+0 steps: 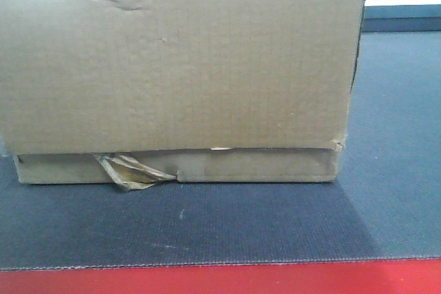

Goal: Grab carton from right shelf to conveyor

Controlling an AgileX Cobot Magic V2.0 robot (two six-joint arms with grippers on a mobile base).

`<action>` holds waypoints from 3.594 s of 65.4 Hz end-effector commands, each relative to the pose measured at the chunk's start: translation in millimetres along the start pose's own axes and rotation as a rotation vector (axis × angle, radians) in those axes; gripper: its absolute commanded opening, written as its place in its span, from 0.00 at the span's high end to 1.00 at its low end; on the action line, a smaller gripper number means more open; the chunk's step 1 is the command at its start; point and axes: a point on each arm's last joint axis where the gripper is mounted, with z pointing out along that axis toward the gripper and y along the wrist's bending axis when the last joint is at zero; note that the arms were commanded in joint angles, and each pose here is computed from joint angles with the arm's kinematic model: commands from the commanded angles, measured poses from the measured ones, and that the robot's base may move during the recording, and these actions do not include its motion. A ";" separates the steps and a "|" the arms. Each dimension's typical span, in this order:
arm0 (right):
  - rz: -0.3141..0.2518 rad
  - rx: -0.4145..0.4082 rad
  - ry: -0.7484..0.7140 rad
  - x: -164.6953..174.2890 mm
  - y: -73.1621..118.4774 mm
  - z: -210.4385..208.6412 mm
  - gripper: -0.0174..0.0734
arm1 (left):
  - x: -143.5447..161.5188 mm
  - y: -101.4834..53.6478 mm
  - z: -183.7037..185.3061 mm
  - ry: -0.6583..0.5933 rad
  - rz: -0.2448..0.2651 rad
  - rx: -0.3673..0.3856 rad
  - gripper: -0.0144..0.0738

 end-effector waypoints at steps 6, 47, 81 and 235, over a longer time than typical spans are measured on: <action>-0.006 0.004 -0.030 -2.6 -0.1 -1.2 0.88 | -2.6 0.1 -0.2 -0.126 0.004 0.004 0.84; -0.006 0.004 -0.030 -2.6 -0.1 -1.2 0.88 | 5.8 -2.8 0.4 -0.035 0.073 0.056 0.84; -0.006 0.004 -0.030 -2.6 -0.1 -1.2 0.88 | 5.6 -0.4 0.4 -0.036 0.070 0.014 0.84; -0.042 0.226 -0.079 82.9 -8.1 32.5 0.88 | 5.6 -0.4 0.4 -0.036 0.070 0.014 0.84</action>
